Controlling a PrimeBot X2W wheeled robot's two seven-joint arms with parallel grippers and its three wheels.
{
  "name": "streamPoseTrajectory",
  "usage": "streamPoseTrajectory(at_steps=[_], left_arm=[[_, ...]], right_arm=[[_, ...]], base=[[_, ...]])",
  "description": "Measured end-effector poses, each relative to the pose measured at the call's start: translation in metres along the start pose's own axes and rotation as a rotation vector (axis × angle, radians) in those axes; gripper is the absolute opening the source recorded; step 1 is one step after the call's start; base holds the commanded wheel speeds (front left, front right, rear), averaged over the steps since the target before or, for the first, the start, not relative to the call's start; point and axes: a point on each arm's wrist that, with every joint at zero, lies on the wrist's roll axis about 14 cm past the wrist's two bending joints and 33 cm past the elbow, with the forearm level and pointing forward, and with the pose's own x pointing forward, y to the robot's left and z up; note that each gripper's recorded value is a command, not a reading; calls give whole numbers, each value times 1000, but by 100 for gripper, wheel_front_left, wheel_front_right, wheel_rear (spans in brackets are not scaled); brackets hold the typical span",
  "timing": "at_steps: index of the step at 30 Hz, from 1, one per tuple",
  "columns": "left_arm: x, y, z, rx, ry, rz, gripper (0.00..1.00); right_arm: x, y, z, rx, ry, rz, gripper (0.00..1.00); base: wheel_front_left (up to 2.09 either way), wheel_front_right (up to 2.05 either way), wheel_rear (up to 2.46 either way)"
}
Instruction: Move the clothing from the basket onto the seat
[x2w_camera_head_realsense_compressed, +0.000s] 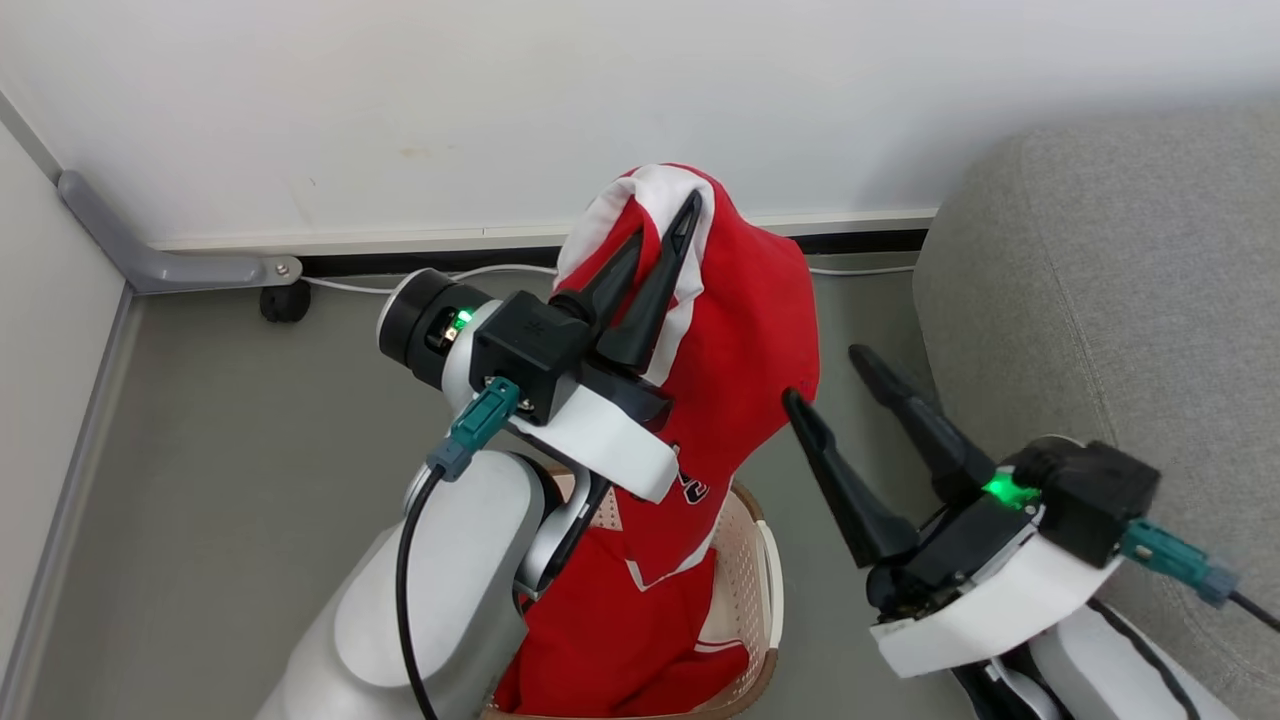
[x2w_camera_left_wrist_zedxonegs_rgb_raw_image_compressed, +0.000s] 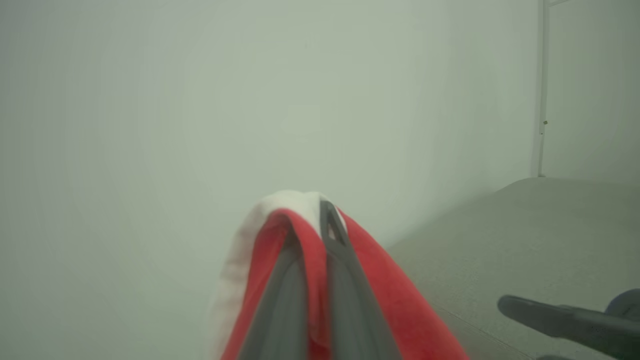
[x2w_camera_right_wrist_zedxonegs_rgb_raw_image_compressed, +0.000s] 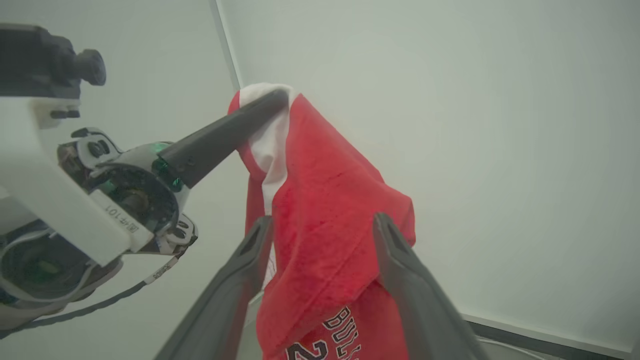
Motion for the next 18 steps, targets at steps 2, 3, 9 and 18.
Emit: streamPoseTrajectory(at_steps=[2,3,9,18], left_arm=[[-1,-1,-1,-5,4,-3,0],[-1,-2,-1,-6,6,-6,0],[-1,-3,5,0,-11,-12,0],[-6,-2,4,3,-5,-4,0]], right_arm=[[-1,5,-15,2,49,21,100],[-2,5,-24,9,79,23,100],[-7,0,-62,35,203,14,100],[14,23,-63,58,201,102,100]], base=[[0,0,0],[0,0,0],[0,0,0],[0,0,0]])
